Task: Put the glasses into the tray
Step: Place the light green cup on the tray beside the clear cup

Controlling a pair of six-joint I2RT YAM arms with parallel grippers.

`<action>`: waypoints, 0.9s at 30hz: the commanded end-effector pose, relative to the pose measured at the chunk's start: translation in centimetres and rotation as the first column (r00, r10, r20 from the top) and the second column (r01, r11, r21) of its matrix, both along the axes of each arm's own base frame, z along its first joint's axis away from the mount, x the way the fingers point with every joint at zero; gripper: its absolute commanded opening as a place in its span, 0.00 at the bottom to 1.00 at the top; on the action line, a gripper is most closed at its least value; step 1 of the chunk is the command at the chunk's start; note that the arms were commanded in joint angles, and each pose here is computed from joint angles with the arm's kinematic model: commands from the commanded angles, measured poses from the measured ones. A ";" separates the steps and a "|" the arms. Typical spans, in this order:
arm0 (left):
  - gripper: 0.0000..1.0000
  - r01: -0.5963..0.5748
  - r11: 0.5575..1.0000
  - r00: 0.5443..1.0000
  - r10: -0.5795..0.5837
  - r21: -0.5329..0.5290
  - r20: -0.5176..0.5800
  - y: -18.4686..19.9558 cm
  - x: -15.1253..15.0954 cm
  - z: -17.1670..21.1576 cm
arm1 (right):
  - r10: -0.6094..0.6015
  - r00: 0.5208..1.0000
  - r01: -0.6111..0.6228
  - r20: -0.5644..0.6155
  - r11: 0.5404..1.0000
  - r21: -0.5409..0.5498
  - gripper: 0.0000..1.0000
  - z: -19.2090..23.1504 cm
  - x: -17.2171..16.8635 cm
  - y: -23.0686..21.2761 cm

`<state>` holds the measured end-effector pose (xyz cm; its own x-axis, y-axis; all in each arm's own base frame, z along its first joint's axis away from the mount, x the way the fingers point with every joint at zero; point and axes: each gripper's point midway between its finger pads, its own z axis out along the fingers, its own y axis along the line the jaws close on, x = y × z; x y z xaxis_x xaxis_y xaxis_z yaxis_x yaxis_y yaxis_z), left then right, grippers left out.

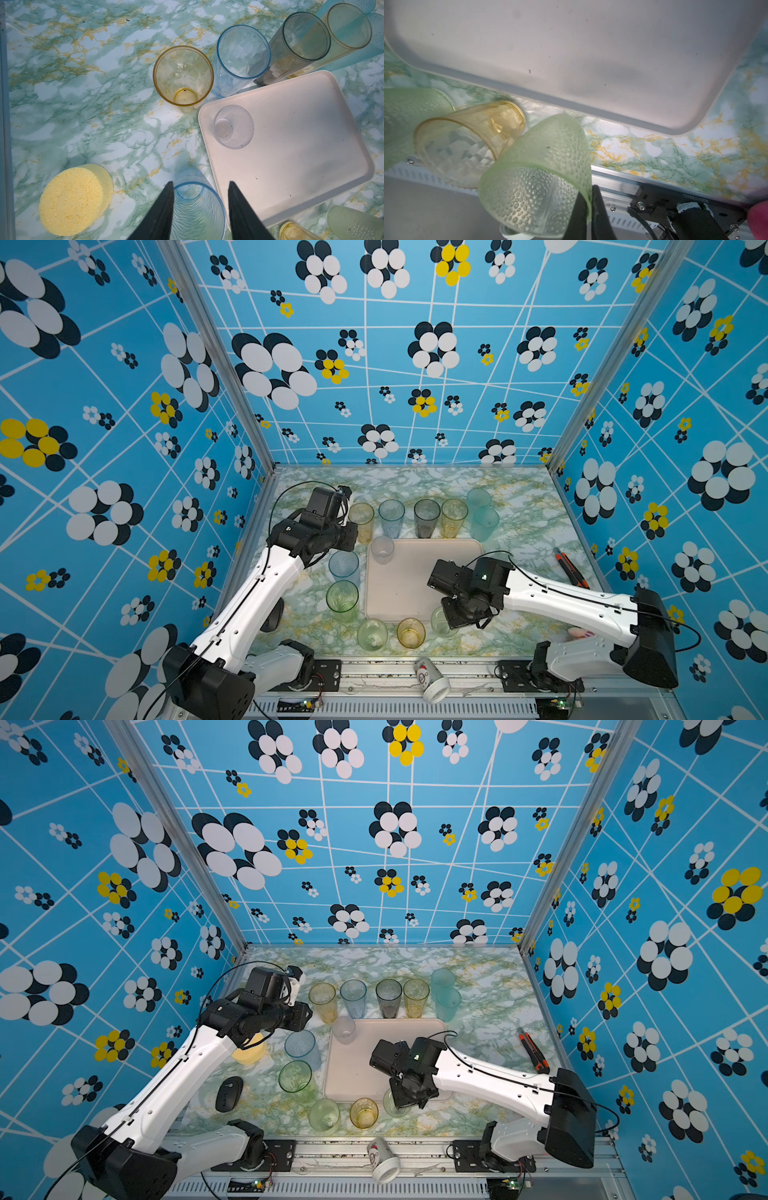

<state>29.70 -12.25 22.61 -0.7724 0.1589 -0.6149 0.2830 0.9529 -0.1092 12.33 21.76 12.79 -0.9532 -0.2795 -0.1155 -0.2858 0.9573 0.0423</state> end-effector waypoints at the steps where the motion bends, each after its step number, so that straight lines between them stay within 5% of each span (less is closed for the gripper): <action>1: 0.44 0.011 1.000 1.000 -0.010 0.023 -0.021 0.2 0.0 -0.6 | 0.016 0.998 -0.012 0.061 0.998 -0.056 0.05 1.3 2.6 -0.9; 12: 0.45 0.019 0.999 1.000 -0.019 0.030 -0.022 0.2 -0.1 -0.6 | 0.068 0.993 -0.065 0.096 0.997 -0.041 0.05 1.5 10.8 2.7; 27: 0.47 0.025 0.999 0.999 -0.024 0.039 -0.039 0.3 0.0 -1.2 | 0.102 0.992 -0.103 0.069 0.995 0.005 0.05 0.0 17.6 6.8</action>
<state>29.95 -12.17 22.07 -0.7757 0.1845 -0.6035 0.2974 0.9503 -0.0917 29.12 28.01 12.67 -0.9177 -0.3511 -0.1857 -0.3594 0.9331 0.0124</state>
